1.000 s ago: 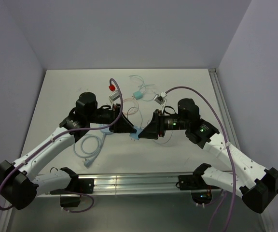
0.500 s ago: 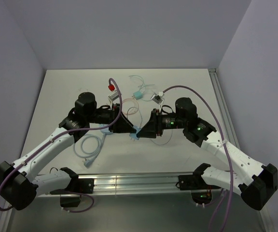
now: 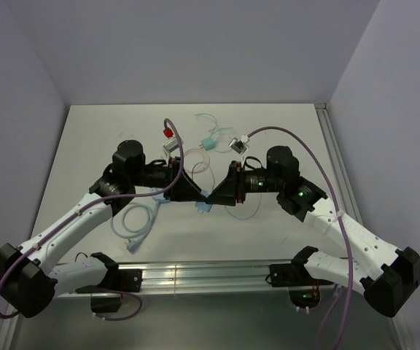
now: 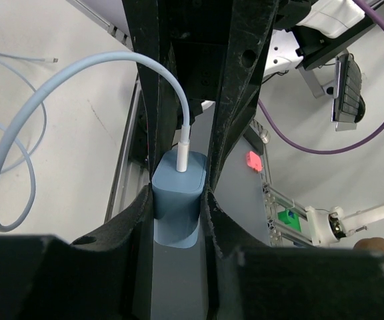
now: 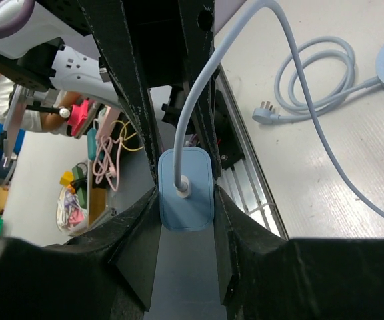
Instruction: Insert the plug
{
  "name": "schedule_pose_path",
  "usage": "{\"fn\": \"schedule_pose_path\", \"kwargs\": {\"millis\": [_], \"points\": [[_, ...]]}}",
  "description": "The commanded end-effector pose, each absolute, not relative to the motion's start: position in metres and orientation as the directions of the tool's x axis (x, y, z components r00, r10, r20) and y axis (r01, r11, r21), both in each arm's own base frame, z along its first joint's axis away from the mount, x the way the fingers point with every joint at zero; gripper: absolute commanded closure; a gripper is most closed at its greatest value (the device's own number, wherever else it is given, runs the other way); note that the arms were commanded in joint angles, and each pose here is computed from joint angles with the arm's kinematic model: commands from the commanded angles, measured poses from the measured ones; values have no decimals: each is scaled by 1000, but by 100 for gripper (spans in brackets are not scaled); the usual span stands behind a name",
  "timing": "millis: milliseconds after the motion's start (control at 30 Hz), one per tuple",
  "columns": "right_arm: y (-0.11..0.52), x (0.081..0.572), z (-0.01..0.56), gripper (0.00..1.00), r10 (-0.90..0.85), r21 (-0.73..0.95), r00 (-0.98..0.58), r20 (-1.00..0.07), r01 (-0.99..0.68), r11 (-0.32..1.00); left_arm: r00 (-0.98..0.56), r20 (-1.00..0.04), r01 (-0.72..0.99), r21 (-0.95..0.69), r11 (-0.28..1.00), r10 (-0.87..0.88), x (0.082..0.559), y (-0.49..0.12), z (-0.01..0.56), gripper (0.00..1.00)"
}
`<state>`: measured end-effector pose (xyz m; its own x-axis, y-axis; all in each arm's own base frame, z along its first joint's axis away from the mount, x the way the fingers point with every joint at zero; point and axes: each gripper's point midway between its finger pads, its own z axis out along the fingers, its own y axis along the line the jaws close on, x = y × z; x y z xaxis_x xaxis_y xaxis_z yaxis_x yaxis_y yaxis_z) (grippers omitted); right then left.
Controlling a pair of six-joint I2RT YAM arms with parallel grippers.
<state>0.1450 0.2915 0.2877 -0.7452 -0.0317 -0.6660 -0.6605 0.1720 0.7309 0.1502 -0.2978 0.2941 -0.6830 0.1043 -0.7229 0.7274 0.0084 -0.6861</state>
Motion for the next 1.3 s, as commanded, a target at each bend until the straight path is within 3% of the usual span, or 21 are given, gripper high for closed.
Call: {"fn": "schedule_pose_path", "kwargs": {"millis": [0, 167, 267, 300, 333, 367, 400, 467, 500, 600, 667, 733, 767, 867, 900, 967, 1033, 1167, 1267], "points": [[294, 143, 320, 61, 12, 679, -681, -732, -727, 103, -633, -770, 769, -638, -44, 86, 144, -295, 309, 100], [296, 139, 315, 64, -17, 691, -694, -720, -718, 80, -629, -773, 771, -634, -52, 84, 144, -295, 312, 100], [297, 136, 317, 86, -18, 693, -694, -719, -719, 57, -628, -774, 773, -633, -56, 83, 143, -295, 314, 100], [297, 137, 318, 100, -13, 691, -692, -722, -721, 55, -627, -774, 773, -632, -58, 87, 143, -295, 313, 100], [297, 139, 318, 100, -4, 690, -692, -722, -721, 67, -628, -773, 772, -633, -54, 85, 143, -295, 314, 99], [296, 139, 316, 100, -1, 683, -685, -728, -726, 76, -632, -770, 770, -636, -41, 82, 146, -295, 313, 91], [295, 140, 313, 100, -3, 687, -690, -723, -720, 94, -641, -763, 764, -645, -18, 83, 148, -294, 310, 69], [293, 153, 307, 100, 32, 673, -679, -734, -719, 171, -646, -762, 763, -643, 62, 47, 161, -292, 309, 44], [292, 158, 303, 100, 37, 675, -683, -729, -709, 206, -634, -773, 771, -629, 105, 26, 170, -290, 309, 24], [285, 176, 281, 100, 66, 679, -706, -705, -646, 348, -584, -810, 792, -580, 190, -39, 178, -276, 321, 11], [282, 184, 272, 100, 89, 685, -718, -690, -608, 402, -560, -826, 791, -557, 251, -68, 183, -269, 326, 9], [278, 196, 263, 100, 132, 683, -718, -684, -567, 460, -520, -847, 787, -525, 323, -110, 188, -259, 337, 10], [276, 201, 260, 100, 154, 690, -723, -673, -540, 483, -525, -838, 724, -532, 439, -149, 204, -248, 330, 11], [272, 215, 251, 100, 214, 693, -717, -664, -482, 537, -531, -814, 541, -539, 646, -234, 233, -220, 317, 24], [271, 218, 252, 100, 233, 692, -708, -667, -473, 546, -554, -790, 390, -525, 757, -263, 252, -201, 292, 48], [267, 228, 249, 100, 285, 694, -692, -663, -425, 581, -582, -755, 218, -504, 835, -303, 270, -176, 263, 75], [264, 238, 250, 100, 334, 693, -665, -668, -392, 606, -646, -684, 80, -502, 861, -339, 279, -161, 223, 84], [268, 245, 250, 100, 372, 699, -647, -666, -367, 613, -599, -633, -114, -540, 834, -491, 308, -115, 187, 84], [277, 247, 244, 100, 353, 694, -660, -663, -367, 619, -586, -600, -195, -549, 813, -545, 326, -102, 164, 100]]}}
